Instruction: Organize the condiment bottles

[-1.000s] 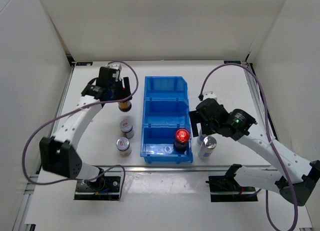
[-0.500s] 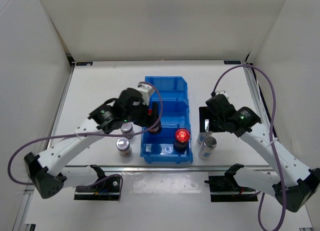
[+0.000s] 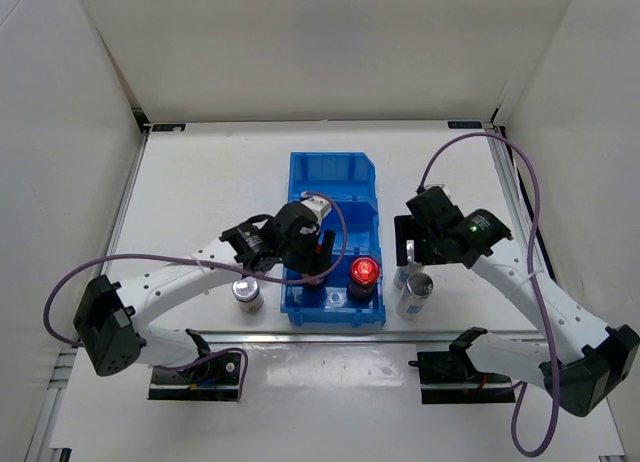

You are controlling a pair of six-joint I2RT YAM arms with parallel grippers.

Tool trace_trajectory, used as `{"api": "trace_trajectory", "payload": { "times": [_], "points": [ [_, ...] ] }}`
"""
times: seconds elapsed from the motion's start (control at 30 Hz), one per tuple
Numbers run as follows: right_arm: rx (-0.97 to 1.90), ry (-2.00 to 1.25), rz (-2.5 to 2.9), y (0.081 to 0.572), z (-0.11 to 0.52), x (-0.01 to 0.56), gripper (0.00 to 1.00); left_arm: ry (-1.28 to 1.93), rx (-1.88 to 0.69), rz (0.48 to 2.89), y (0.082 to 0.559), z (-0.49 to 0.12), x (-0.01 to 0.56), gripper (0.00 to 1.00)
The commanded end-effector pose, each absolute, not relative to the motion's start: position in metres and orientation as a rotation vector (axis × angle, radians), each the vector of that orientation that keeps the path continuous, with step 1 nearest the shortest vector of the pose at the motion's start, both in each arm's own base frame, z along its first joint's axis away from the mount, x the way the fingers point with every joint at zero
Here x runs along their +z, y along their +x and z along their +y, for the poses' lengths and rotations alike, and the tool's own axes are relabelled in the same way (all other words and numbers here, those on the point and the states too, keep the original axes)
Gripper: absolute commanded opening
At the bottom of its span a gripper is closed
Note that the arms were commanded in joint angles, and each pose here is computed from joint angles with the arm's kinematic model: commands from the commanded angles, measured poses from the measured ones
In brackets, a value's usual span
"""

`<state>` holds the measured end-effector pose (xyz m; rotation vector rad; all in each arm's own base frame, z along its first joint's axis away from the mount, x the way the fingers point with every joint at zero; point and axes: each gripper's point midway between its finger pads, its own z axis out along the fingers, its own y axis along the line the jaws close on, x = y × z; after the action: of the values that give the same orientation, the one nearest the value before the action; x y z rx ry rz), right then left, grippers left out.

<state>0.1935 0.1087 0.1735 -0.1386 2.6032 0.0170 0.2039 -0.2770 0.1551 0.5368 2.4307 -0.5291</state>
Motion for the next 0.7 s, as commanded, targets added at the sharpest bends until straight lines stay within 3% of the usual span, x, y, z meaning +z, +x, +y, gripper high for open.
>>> {"api": "trace_trajectory", "payload": {
  "times": [0.0,0.07,0.3,0.53,0.57,0.67],
  "points": [
    [0.036,-0.137,2.595,0.203,0.114,0.168,1.00,0.466,-0.607,2.311,0.218,-0.293,0.175,0.29],
    [0.047,-0.141,2.602,0.205,0.118,0.166,1.00,0.454,-0.586,2.330,0.218,-0.290,0.163,0.34],
    [0.044,-0.140,2.630,0.213,0.122,0.149,1.00,0.450,-0.544,2.373,0.217,-0.287,0.139,0.68],
    [0.034,-0.124,2.672,0.214,0.121,0.131,0.94,0.442,-0.540,2.386,0.216,-0.286,0.131,0.80],
    [0.039,-0.109,2.663,0.217,0.120,0.132,0.91,0.442,-0.540,2.386,0.216,-0.286,0.131,0.99],
    [0.048,-0.112,2.679,0.218,0.120,0.125,0.84,0.433,-0.539,2.372,0.220,-0.288,0.136,1.00]
  ]
}}
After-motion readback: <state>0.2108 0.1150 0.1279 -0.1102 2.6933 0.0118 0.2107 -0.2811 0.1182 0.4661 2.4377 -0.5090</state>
